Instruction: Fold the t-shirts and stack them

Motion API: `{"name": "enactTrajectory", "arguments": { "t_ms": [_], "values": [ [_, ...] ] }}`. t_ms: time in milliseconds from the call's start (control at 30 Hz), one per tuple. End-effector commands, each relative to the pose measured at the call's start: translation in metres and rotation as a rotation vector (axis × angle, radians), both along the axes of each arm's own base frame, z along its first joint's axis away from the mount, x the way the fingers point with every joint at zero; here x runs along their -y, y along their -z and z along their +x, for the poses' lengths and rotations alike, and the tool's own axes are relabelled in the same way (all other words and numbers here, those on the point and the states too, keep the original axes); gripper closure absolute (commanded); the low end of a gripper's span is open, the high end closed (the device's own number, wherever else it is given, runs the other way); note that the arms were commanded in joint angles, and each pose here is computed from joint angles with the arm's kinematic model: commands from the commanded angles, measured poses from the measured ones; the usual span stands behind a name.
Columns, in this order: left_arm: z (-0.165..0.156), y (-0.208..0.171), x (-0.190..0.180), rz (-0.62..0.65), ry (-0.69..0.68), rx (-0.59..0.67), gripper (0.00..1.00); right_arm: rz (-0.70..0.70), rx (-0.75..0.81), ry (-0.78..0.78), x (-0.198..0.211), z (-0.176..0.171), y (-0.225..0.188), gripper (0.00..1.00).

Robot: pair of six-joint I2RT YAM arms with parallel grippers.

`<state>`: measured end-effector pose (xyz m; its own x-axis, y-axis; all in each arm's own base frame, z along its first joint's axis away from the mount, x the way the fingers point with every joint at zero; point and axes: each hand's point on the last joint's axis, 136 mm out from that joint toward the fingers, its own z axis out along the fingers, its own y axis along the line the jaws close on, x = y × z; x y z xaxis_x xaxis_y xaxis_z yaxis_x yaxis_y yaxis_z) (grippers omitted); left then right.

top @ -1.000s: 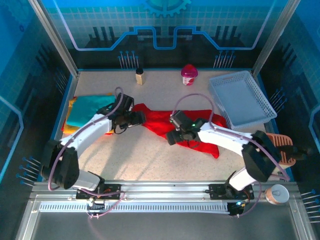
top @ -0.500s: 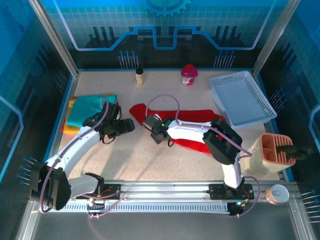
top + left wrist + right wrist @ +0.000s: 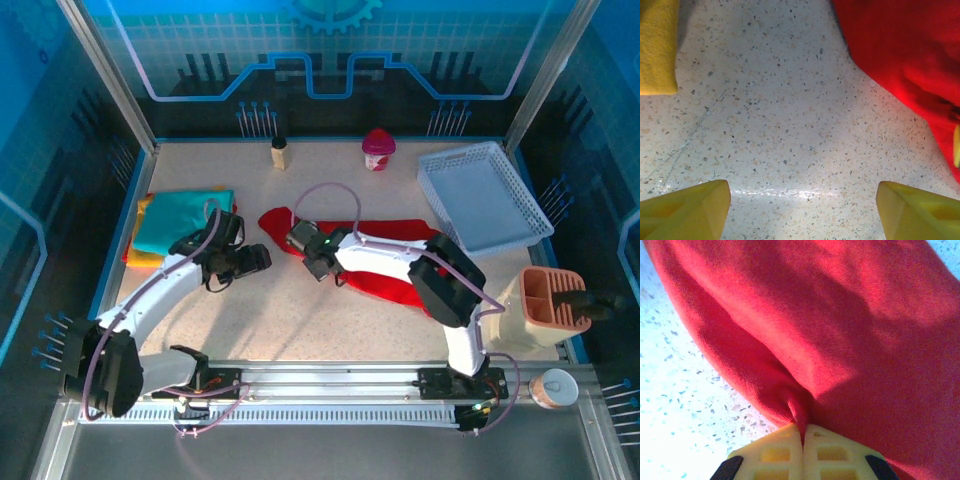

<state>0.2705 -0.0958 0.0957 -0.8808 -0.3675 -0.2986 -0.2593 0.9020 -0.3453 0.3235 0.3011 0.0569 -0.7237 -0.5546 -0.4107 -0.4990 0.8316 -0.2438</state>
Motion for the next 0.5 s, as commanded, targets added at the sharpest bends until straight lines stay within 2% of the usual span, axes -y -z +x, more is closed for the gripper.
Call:
{"name": "enactTrajectory", "arguments": {
  "t_ms": [0, 167, 233, 333, 467],
  "values": [
    [-0.002, 0.008, 0.0, -0.001, 0.007, -0.026, 0.22, 0.264, -0.084, 0.026, -0.002, 0.011, -0.045, 1.0],
    [0.0, 0.011, 0.001, 0.001, 0.014, -0.029, 0.22, 0.612, -0.216, 0.144, 0.02, 0.03, -0.071, 1.0],
    [0.002, 0.012, 0.003, -0.012, 0.016, -0.031, 0.23, 0.736, -0.26, 0.236, 0.038, 0.044, -0.073, 1.0],
    [0.003, 0.015, 0.009, -0.041, 0.02, -0.041, 0.23, 0.795, -0.299, 0.385, 0.067, 0.062, -0.061, 1.0],
    [0.004, 0.018, 0.016, -0.075, 0.022, -0.053, 0.25, 0.742, -0.307, 0.545, 0.096, 0.075, -0.036, 1.0]
  ]
}}
